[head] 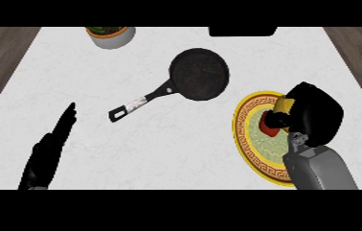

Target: Pick the lemon from the plate and place it in the pan

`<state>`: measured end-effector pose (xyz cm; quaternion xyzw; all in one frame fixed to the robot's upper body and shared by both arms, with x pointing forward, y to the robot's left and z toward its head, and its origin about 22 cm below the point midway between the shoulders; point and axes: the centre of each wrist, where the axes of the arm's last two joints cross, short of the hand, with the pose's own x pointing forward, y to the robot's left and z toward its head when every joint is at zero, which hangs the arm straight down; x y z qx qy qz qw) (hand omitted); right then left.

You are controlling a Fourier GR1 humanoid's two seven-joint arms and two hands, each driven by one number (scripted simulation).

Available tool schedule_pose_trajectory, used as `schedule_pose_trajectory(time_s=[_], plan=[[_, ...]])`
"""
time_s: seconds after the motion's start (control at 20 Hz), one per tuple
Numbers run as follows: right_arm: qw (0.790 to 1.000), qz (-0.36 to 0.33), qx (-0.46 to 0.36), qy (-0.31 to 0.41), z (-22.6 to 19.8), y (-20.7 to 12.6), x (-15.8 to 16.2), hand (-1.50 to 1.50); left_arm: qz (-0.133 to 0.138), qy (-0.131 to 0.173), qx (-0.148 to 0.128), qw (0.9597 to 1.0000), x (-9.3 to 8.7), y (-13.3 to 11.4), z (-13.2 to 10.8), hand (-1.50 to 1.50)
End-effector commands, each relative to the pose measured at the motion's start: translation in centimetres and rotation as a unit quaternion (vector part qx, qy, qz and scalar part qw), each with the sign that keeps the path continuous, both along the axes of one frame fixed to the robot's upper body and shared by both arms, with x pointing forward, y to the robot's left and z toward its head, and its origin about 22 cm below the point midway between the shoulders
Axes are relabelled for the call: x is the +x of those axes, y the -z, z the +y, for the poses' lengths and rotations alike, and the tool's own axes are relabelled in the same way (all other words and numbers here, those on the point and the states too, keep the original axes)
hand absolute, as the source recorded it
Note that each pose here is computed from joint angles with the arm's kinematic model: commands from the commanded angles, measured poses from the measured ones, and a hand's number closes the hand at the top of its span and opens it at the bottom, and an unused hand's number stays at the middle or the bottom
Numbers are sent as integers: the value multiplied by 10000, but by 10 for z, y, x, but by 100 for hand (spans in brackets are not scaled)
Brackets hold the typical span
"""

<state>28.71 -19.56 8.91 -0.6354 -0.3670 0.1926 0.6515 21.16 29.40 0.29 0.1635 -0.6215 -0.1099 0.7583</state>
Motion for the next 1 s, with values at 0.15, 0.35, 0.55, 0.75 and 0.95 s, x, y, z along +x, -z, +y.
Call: schedule_pose_trajectory(time_s=[0.15,0.35,0.55,0.75,0.95], plan=[[9938,-1065,-184,269,93,-47,-9,150,-76,70,-28,9999,9,-11,-9,0],[9929,-1171,156,134,82,-38,44,150,-106,263,-73,9996,14,-6,-10,0],[9900,-1280,592,58,89,-48,71,150,-145,392,35,9991,9,-15,-5,0],[9881,-1159,1004,151,76,-41,107,150,-217,372,17,9991,12,-7,-17,0],[9889,-908,1173,102,73,-16,130,150,-200,442,72,9988,15,-6,-16,0]])
